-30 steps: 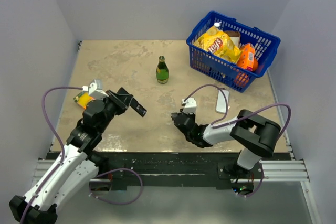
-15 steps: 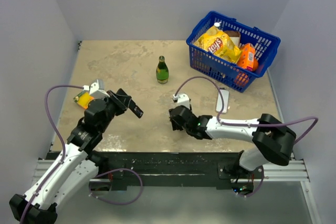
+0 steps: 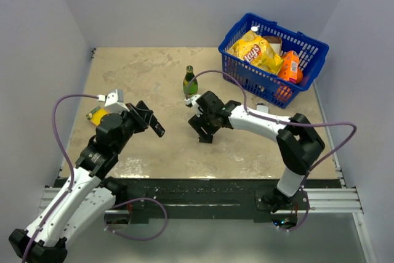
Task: Load the batteries into the remote control
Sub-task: Pick up the battery cover at the center of the board.
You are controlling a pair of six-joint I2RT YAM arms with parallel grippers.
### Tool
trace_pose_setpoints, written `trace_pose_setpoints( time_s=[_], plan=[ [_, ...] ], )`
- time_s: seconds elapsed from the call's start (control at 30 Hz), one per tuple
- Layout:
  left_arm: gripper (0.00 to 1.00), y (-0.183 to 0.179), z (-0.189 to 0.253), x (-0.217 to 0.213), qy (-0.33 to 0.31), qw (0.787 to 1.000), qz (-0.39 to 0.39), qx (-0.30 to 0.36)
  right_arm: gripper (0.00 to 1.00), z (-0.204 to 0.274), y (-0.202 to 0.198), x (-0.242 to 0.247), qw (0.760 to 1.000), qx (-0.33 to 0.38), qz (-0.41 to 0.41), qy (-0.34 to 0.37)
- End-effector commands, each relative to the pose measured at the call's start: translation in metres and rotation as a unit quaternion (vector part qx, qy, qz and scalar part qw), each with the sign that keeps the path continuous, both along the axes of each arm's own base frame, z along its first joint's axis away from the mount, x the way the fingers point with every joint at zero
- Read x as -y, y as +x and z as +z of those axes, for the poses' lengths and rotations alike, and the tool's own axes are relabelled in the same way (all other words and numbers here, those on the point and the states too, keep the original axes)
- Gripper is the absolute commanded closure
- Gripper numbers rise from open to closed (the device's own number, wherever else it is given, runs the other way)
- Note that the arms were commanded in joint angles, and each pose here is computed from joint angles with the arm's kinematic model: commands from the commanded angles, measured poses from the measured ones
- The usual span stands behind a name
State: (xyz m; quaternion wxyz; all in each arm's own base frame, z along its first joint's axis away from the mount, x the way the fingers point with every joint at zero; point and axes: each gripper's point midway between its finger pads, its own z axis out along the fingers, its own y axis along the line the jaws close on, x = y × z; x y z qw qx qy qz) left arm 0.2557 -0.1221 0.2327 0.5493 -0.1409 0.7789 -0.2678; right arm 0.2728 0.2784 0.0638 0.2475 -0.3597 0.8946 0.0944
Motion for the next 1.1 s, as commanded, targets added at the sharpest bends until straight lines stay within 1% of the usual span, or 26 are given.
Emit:
trace_pose_setpoints(
  time_s=[0.0,0.1,0.17,0.27,0.3,0.4,0.5,0.53,0.57,0.73,0.77,0.87,0.9,0.93,0.97,1.0,1.03,1.07],
  plan=[
    [1.00,0.001,0.031,0.001,0.017,0.999,-0.016,0.044,0.28,-0.011,-0.003,0.004,0.992,-0.036,0.114,-0.042],
    [1.00,0.001,0.033,0.000,0.025,0.998,-0.017,0.049,0.32,-0.024,0.002,0.008,0.987,-0.052,0.141,-0.055],
    [1.00,0.001,0.034,0.000,0.030,0.998,-0.019,0.053,0.33,-0.032,0.007,0.012,0.986,-0.060,0.143,-0.065],
    [1.00,0.002,0.035,-0.002,0.037,0.998,-0.016,0.056,0.38,-0.035,0.012,0.013,0.983,-0.068,0.161,-0.063],
    [1.00,0.002,0.034,-0.002,0.038,0.998,-0.015,0.054,0.41,-0.037,0.010,0.011,0.980,-0.076,0.174,-0.060],
    [1.00,0.003,0.033,-0.003,0.039,0.998,-0.014,0.055,0.45,-0.042,0.002,0.010,0.975,-0.099,0.189,-0.059],
    [1.00,0.004,0.031,-0.003,0.042,0.998,-0.013,0.053,0.58,-0.048,0.000,0.012,0.975,-0.104,0.189,-0.062],
    [1.00,0.004,0.031,-0.003,0.042,0.998,-0.012,0.053,0.68,-0.049,0.000,0.012,0.975,-0.104,0.188,-0.062],
    [1.00,0.004,0.030,-0.003,0.042,0.998,-0.013,0.052,0.73,-0.050,0.000,0.013,0.975,-0.105,0.186,-0.062],
    [1.00,0.005,0.028,-0.001,0.040,0.998,-0.014,0.051,0.93,-0.047,0.004,0.014,0.980,-0.095,0.165,-0.063],
    [1.00,0.005,0.027,-0.001,0.038,0.998,-0.015,0.050,1.00,-0.046,0.004,0.013,0.981,-0.090,0.164,-0.059],
    [1.00,0.005,0.022,-0.001,0.028,0.999,-0.010,0.040,1.00,-0.036,0.012,0.014,0.987,-0.066,0.137,-0.057],
    [1.00,0.005,0.016,0.000,0.015,0.999,-0.004,0.029,1.00,-0.033,0.013,0.013,0.988,-0.058,0.129,-0.055],
    [1.00,0.005,0.012,0.001,0.005,1.000,0.000,0.021,1.00,-0.020,0.018,0.011,0.991,-0.033,0.120,-0.050],
    [1.00,0.005,0.002,0.000,-0.003,1.000,0.006,0.008,1.00,-0.017,0.017,0.012,0.993,-0.027,0.106,-0.049],
    [0.99,0.005,-0.003,0.002,-0.033,0.999,0.017,-0.010,1.00,-0.010,0.018,0.011,0.994,-0.010,0.098,-0.049],
    [0.99,0.006,-0.010,0.004,-0.048,0.998,0.024,-0.023,1.00,0.005,0.014,0.000,0.994,0.021,0.102,-0.041],
    [1.00,0.004,-0.022,0.008,-0.060,0.997,0.021,-0.041,1.00,0.011,0.017,0.005,0.994,0.049,0.075,-0.059]
  ],
)
